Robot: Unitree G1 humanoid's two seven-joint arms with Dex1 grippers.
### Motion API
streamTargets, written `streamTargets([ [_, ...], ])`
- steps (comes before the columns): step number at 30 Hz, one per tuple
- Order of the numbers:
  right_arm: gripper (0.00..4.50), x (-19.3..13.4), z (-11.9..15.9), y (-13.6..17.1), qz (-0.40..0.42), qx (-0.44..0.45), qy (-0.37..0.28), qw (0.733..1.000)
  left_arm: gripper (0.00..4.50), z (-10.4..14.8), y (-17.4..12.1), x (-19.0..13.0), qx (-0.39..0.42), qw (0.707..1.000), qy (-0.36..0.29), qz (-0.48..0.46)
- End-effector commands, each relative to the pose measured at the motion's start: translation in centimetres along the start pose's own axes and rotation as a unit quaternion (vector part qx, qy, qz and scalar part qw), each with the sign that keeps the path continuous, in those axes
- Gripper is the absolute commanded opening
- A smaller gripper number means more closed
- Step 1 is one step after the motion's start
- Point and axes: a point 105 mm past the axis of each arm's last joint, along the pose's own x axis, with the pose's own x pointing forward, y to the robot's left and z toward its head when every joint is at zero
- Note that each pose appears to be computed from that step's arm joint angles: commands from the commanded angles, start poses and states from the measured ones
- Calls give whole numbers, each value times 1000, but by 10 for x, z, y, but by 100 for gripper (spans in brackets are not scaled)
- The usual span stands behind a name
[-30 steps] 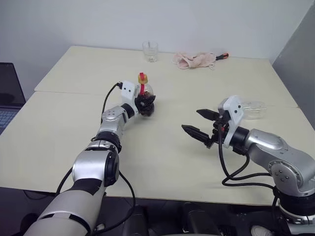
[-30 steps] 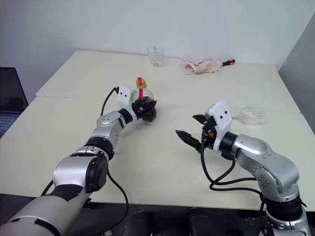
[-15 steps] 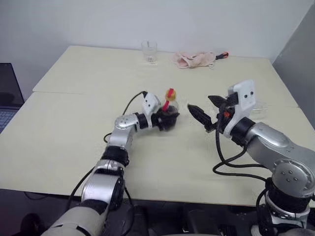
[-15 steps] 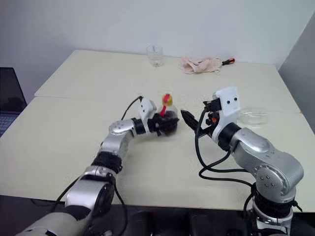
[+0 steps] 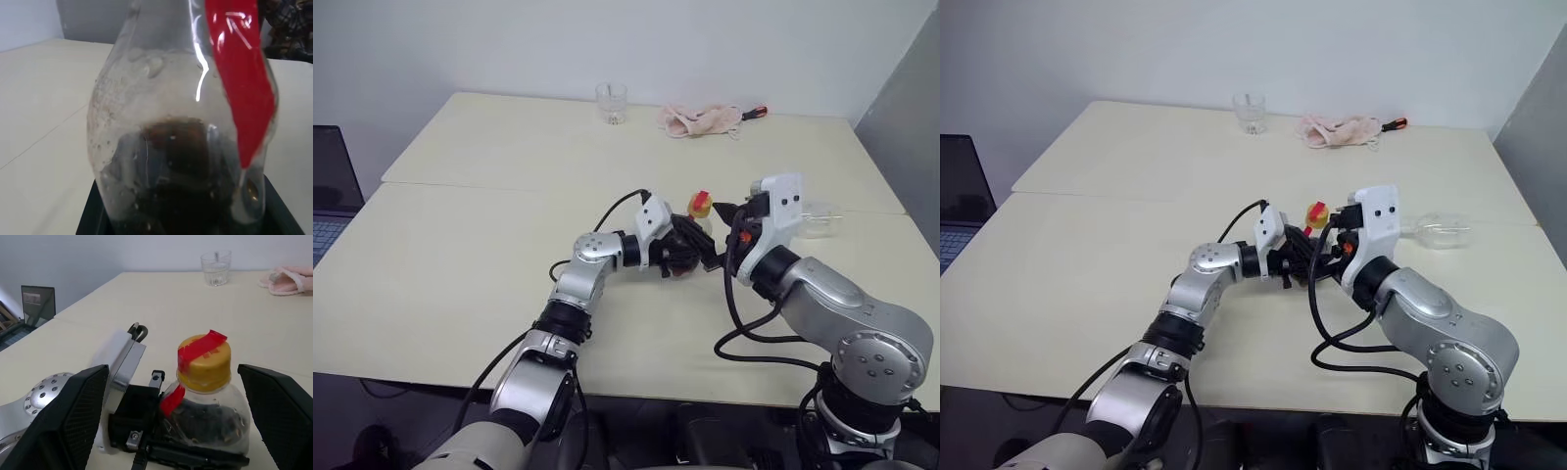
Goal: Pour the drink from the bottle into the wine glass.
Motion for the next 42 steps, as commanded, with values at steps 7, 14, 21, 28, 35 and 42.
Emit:
streamTargets([
  [7,450,4,16,-9,-31,1,-39,999,137,19,-7,4,20,999,-36,-14],
  [14,450,-7,21,-7,-1,-22,-49,999,131,25,-8,-5,19,998,-52,-41],
  [21,450,-40,30,1,76,-81,-40,993,129,35,-8,-24,16,991,-65,-113],
  [28,450,-38,30,8,91,-80,-33,992,129,38,-13,-22,20,986,-64,-155],
  [35,450,-24,30,12,75,-57,-45,995,127,35,-19,-20,24,984,-63,-166],
  [42,450,-15,32,9,42,-40,-57,997,127,36,-16,-19,28,985,-64,-155],
])
